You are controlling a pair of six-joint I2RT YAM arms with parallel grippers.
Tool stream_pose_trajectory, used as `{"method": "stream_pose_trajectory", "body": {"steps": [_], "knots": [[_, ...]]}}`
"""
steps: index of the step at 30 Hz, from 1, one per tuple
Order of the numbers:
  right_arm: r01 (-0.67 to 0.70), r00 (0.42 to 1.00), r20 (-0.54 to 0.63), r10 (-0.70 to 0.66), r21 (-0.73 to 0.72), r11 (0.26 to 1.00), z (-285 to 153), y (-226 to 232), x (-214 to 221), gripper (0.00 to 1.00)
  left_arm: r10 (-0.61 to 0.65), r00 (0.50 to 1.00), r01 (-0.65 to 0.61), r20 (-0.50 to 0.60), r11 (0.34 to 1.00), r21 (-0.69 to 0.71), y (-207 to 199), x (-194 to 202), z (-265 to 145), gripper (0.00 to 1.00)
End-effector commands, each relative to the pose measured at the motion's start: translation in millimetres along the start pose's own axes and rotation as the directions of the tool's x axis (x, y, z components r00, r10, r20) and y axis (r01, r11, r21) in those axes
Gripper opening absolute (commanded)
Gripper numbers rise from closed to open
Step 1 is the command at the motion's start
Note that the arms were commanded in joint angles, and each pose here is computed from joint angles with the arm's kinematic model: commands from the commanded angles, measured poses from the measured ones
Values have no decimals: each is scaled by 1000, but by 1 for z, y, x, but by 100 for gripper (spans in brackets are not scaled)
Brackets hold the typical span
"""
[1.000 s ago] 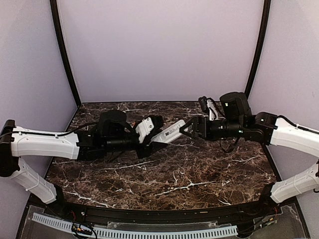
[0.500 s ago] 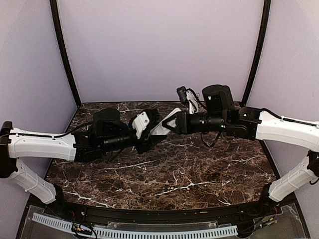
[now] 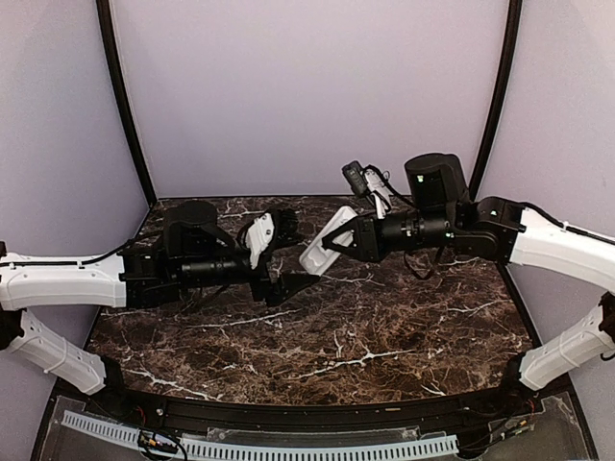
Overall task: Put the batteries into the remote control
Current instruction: Pass from the left arm to the right, then pass from the right arm to the left
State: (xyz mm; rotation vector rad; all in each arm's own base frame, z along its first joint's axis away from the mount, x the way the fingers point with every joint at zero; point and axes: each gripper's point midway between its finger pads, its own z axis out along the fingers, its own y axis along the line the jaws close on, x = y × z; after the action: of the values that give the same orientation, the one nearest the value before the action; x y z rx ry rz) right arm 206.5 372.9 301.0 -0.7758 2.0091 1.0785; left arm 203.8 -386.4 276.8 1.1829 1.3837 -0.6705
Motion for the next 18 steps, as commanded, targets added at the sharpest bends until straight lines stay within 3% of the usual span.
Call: {"method": "stream_pose_trajectory", "body": {"steps": [1, 4, 9, 12, 17, 18], "knots": [[268, 962, 4, -273, -193, 944, -43, 46, -5, 0, -90, 995, 99, -51, 965, 241, -37, -19, -21, 84], [347, 934, 19, -356, -286, 893, -55, 65, -3, 1, -145, 986, 166, -87, 925, 341, -53, -24, -27, 82], [414, 902, 11, -432, -311, 856, -52, 73, -5, 1, -181, 979, 203, -94, 909, 363, -52, -42, -21, 76], [431, 891, 0, -454, -315, 846, -47, 75, -7, 1, -202, 972, 234, -124, 896, 378, -52, -49, -15, 64], [445, 882, -9, -472, -315, 838, -41, 76, -10, 1, -217, 970, 244, -113, 874, 420, -58, -54, -14, 53], [447, 881, -4, -472, -314, 837, -41, 76, -11, 1, -218, 969, 246, -113, 874, 420, -58, -54, -13, 46]]}}
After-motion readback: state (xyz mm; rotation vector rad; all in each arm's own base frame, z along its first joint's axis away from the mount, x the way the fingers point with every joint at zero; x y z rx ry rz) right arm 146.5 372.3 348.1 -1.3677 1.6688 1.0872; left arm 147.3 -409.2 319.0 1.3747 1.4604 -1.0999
